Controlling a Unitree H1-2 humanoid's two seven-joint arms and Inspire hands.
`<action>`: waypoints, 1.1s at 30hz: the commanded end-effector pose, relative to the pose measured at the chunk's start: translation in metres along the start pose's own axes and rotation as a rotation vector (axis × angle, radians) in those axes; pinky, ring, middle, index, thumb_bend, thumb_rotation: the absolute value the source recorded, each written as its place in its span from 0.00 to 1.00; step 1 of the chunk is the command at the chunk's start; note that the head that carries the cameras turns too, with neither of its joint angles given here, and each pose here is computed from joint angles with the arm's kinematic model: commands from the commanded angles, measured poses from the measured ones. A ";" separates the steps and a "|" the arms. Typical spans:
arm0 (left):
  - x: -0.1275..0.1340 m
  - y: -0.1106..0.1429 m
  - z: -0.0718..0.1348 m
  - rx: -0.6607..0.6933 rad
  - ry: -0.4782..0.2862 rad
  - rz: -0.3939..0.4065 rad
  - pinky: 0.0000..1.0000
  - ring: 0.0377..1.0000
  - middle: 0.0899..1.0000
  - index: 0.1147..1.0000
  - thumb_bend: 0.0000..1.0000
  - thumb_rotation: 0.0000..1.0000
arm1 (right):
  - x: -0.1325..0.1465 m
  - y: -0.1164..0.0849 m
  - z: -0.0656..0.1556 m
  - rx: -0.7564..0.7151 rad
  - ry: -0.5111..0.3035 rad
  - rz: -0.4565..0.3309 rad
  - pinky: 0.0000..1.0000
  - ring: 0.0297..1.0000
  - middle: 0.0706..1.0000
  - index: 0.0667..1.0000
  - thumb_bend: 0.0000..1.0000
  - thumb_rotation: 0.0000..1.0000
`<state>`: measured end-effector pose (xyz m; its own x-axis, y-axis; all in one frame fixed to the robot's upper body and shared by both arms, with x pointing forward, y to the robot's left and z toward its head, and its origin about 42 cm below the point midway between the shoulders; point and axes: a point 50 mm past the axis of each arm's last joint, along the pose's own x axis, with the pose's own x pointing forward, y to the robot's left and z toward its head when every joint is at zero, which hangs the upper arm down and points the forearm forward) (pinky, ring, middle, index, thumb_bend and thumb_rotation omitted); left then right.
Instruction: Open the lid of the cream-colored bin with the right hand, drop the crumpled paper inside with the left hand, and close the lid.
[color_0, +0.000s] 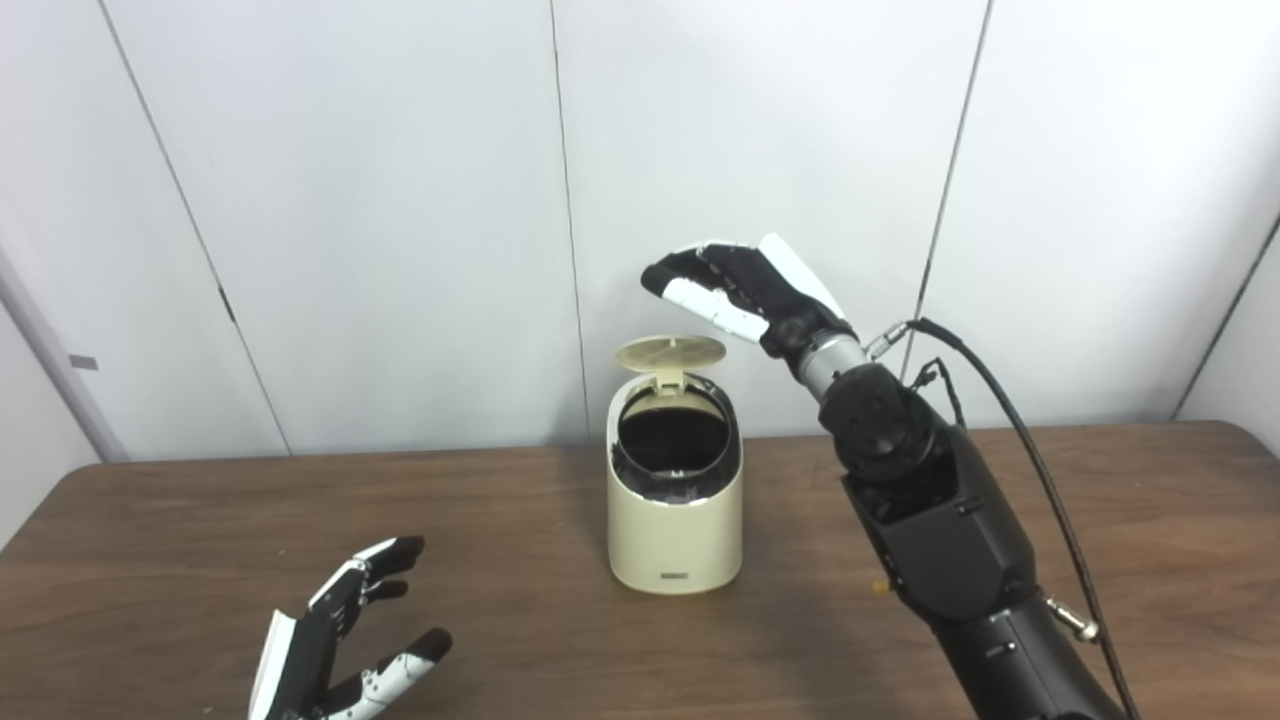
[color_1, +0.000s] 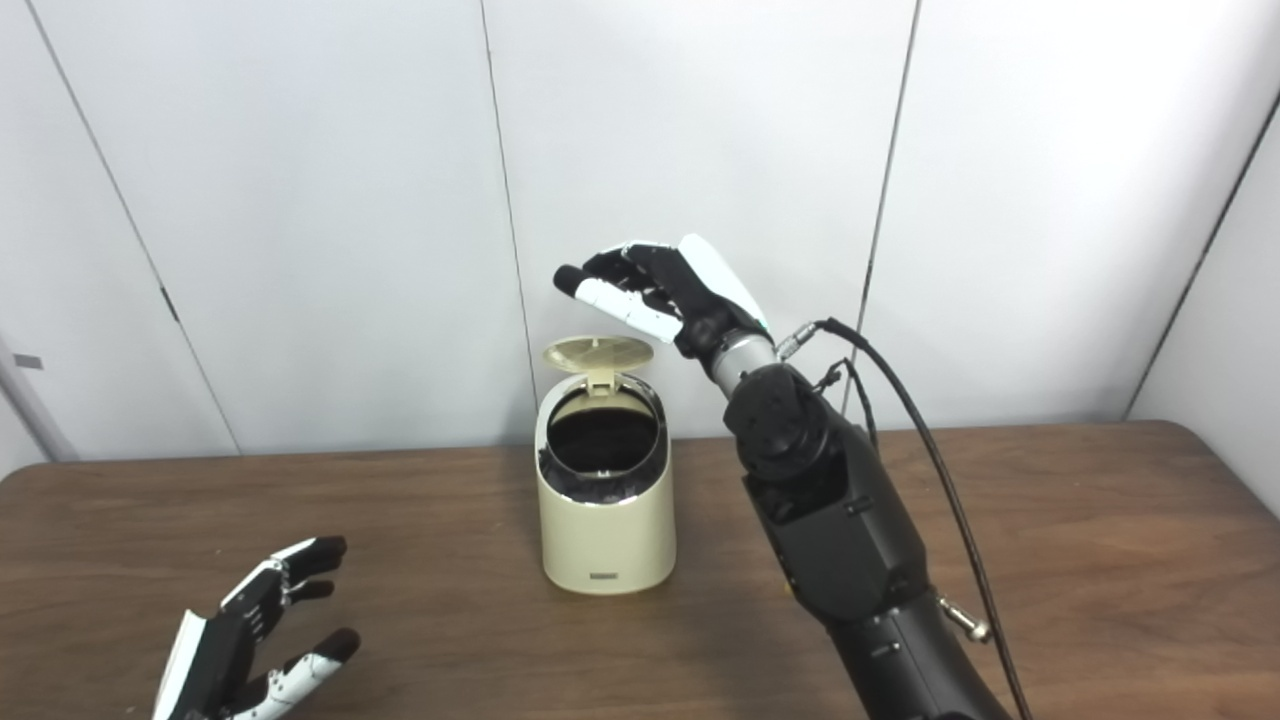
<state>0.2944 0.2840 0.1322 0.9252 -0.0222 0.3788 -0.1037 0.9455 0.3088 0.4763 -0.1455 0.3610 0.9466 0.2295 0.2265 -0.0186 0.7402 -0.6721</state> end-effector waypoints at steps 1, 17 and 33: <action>-0.002 -0.008 0.001 -0.022 -0.026 0.002 0.74 0.79 0.77 0.74 0.90 0.54 | 0.003 -0.013 0.023 -0.012 -0.069 -0.028 0.74 0.76 0.71 0.72 0.83 0.95; -0.002 -0.008 0.003 -0.021 -0.033 0.002 0.73 0.78 0.76 0.74 0.90 0.54 | -0.013 -0.009 0.003 -0.064 -0.051 0.042 0.68 0.73 0.70 0.70 0.81 1.00; -0.003 -0.008 0.004 -0.018 -0.027 -0.002 0.73 0.78 0.76 0.74 0.89 0.54 | -0.030 -0.012 -0.002 -0.137 -0.107 0.040 0.56 0.69 0.68 0.71 0.87 0.99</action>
<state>0.2943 0.2824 0.1326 0.9248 -0.0251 0.3797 -0.1004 0.9463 0.3073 0.4528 -0.1640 0.3361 0.9363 0.3064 0.1717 -0.0660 0.6337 -0.7707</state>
